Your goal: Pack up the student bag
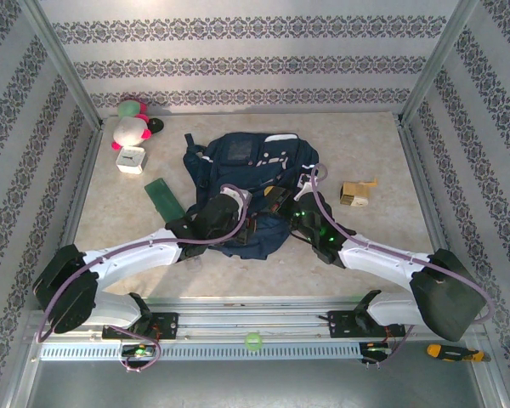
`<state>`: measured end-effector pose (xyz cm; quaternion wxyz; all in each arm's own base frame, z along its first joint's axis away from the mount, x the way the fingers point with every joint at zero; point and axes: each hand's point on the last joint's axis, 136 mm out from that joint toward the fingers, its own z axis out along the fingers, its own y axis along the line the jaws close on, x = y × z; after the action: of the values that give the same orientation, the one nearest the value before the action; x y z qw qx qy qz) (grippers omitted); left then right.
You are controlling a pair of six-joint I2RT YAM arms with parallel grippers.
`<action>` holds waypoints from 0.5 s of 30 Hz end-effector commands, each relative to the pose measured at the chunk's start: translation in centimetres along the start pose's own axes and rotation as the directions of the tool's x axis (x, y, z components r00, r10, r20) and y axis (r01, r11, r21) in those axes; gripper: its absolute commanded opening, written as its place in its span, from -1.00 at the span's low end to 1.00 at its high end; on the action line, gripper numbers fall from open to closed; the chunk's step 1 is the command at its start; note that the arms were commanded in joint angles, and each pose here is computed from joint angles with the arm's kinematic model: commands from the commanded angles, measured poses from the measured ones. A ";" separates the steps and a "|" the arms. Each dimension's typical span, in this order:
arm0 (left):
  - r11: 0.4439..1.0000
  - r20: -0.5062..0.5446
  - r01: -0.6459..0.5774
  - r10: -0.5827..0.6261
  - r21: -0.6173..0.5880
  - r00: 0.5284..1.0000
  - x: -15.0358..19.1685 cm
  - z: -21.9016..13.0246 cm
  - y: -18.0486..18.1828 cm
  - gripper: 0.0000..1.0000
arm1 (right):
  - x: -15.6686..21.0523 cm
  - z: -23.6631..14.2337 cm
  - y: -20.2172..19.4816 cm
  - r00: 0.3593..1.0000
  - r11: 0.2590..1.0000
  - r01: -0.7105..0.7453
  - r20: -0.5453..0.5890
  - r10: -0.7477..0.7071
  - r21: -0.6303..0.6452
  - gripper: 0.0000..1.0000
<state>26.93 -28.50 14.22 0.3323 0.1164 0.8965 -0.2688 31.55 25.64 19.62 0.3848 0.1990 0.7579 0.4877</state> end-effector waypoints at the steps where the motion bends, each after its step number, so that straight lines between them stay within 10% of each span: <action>1: 0.987 -0.011 0.042 -0.044 -0.154 0.999 0.4 -1.3 3.9 -1.00 | -1.8 -1.1 3.7 1.000 0.990 -0.001 0.023 0.005 -0.139 -1.00; 11: 0.964 -0.025 0.079 -0.088 -0.255 0.996 2.6 -2.8 9.0 -1.00 | -4.5 -2.0 1.9 0.999 0.990 -0.045 -0.007 0.045 -0.133 -1.00; 15: 1.000 -0.050 -0.001 0.001 0.007 0.999 2.4 -2.3 5.2 -1.00 | -6.4 -1.6 -2.9 0.992 0.999 -0.045 -0.119 0.047 0.023 -0.68</action>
<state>26.73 -22.09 11.77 0.3174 0.0803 0.9146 -0.2372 33.64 20.64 18.96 0.3342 0.2136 0.7690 0.5014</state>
